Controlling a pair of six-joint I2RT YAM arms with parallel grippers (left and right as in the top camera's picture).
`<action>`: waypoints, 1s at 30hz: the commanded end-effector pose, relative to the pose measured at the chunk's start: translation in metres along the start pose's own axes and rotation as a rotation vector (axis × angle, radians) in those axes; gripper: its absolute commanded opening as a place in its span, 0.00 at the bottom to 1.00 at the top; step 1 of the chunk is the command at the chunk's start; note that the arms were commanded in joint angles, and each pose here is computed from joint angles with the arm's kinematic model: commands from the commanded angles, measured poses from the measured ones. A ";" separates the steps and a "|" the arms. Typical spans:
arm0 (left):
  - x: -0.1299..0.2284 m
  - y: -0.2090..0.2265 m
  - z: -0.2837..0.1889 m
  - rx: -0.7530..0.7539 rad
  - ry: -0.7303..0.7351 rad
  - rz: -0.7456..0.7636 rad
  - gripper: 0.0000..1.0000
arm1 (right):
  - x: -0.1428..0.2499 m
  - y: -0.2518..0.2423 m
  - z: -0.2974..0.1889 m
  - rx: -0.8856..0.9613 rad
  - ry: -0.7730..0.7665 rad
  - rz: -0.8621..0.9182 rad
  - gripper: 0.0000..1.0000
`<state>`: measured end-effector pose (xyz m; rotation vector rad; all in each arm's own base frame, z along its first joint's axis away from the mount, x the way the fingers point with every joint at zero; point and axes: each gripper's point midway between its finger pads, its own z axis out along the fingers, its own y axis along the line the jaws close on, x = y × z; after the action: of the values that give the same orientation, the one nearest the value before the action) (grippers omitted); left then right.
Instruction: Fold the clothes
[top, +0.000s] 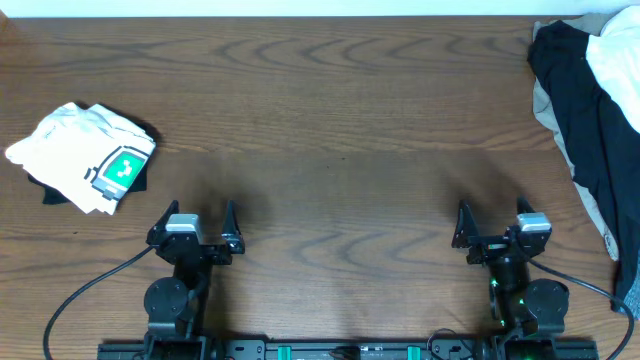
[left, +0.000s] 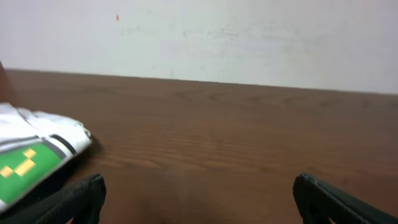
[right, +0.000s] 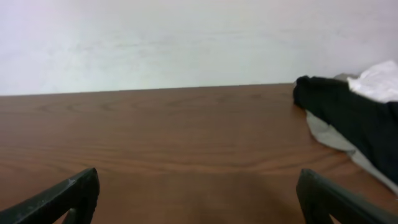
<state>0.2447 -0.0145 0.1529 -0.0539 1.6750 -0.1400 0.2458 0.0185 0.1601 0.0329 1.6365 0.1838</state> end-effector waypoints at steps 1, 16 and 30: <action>-0.007 -0.004 -0.004 0.017 0.006 -0.083 0.98 | -0.002 0.006 -0.002 -0.030 0.009 0.053 0.99; -0.093 -0.017 -0.007 0.003 0.176 -0.085 0.98 | -0.059 -0.008 -0.013 0.122 0.156 0.058 0.99; -0.063 -0.019 -0.020 -0.045 0.646 -0.102 0.98 | -0.054 -0.013 0.017 0.190 0.676 0.003 0.99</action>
<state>0.2324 -0.0186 0.2136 -0.1503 2.3230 -0.1668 0.2591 0.0022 0.2064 0.1531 2.3068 0.0656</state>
